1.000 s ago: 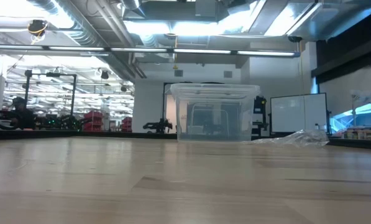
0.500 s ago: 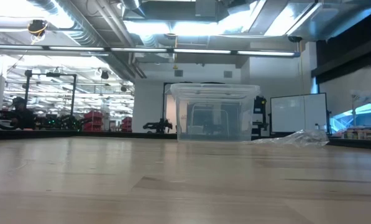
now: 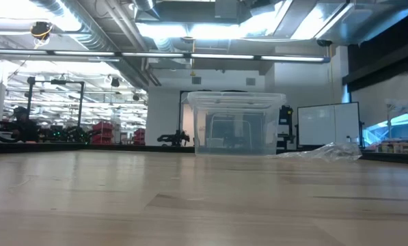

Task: Roll bandage
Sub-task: Roll the red bandage

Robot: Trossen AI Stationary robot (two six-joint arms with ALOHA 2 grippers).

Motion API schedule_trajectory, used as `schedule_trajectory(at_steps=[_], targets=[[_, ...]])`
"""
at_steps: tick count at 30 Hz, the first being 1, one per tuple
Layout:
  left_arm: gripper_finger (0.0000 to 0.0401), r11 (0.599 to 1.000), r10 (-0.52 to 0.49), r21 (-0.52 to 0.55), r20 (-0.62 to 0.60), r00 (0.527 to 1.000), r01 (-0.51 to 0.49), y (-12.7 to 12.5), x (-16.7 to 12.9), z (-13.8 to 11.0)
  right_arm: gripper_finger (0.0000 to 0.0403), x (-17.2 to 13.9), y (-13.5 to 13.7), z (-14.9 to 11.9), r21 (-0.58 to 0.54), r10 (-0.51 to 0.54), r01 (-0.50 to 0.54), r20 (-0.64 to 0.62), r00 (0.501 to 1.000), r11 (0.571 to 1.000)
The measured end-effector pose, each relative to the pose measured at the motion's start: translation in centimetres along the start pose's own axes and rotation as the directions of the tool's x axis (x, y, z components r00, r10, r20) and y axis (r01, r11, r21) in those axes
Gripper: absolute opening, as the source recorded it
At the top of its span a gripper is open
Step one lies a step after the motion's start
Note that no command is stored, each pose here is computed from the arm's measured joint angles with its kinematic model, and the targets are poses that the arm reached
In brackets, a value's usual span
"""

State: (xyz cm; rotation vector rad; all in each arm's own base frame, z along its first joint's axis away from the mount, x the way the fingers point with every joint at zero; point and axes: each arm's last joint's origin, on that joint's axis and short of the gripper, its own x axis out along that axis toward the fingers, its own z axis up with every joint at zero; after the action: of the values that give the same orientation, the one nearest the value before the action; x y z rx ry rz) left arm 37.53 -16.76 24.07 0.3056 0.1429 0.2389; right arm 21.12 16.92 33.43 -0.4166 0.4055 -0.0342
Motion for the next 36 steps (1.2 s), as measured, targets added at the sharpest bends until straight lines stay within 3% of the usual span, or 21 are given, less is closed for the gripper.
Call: schedule_trajectory(at_steps=[12,30,36], targets=[[0.0004,0.987,0.043,-0.155,-0.015,0.999,-0.045,1.5,1.2,-0.4,0.0003,0.0,0.4,0.2,0.15,0.113,-0.112,0.002,0.994,0.982],[0.0005,0.974,0.071,-0.215,-0.02,0.997,-0.074,1.8,1.3,-0.4,0.0007,1.9,2.5,-1.3,0.301,0.134,-0.093,-0.121,0.983,0.949],[0.0005,0.974,0.071,-0.214,-0.021,0.997,-0.074,1.8,1.3,-0.5,0.0007,2.7,3.3,-2.6,0.238,0.131,-0.076,-0.226,0.965,0.968]])
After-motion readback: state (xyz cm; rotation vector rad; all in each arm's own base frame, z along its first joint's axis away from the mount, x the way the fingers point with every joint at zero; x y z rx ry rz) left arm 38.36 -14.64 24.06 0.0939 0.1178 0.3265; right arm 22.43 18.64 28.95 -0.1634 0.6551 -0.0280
